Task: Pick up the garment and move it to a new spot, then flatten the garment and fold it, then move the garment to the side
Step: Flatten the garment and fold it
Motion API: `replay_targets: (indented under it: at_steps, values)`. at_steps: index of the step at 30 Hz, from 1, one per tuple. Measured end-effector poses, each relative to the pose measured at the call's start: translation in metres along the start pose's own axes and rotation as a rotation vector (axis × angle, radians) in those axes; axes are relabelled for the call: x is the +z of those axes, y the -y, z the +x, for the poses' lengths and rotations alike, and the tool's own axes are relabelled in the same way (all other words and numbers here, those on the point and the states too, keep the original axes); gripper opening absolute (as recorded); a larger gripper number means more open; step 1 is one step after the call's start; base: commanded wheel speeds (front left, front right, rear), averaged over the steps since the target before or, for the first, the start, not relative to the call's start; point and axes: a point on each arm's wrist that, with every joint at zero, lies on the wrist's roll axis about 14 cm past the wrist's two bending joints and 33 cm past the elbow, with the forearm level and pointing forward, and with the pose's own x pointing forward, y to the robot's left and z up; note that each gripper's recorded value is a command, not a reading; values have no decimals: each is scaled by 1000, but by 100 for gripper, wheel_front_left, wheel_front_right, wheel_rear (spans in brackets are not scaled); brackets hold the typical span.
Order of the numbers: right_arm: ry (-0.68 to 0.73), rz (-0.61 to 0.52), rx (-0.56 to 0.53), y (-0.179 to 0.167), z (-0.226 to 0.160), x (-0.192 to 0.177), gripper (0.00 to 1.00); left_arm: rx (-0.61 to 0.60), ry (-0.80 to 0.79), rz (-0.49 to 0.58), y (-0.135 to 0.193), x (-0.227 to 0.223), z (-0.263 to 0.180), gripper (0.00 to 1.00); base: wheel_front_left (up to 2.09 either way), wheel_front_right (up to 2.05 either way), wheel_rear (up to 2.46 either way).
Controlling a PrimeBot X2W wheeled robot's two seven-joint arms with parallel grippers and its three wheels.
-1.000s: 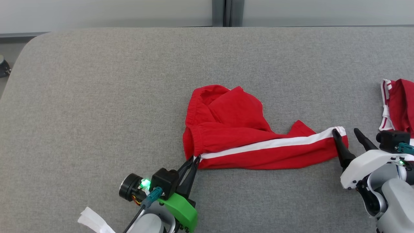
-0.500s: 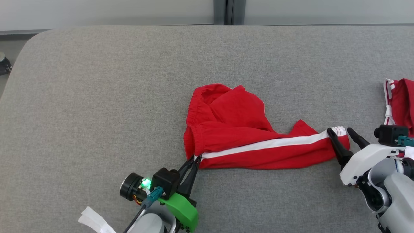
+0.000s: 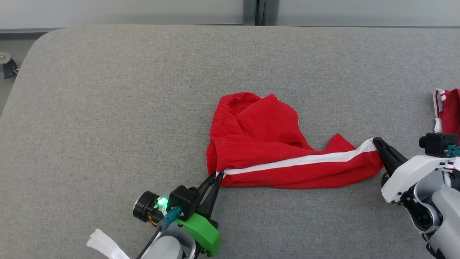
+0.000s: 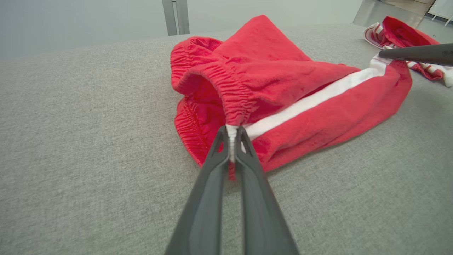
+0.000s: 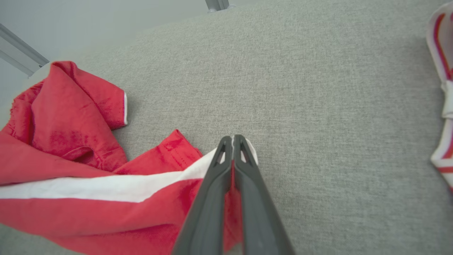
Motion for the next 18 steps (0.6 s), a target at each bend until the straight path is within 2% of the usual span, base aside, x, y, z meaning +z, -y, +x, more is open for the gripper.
replay_targets:
  at_steps: [8,18]
  values:
    - [104,-56,49,-8,-7,30,0,20,61,10,-6,21,4,0,0,0,0]
    - [428,-255,194,-54,-31,118,0,78,275,64,-30,96,7,0,0,0,0]
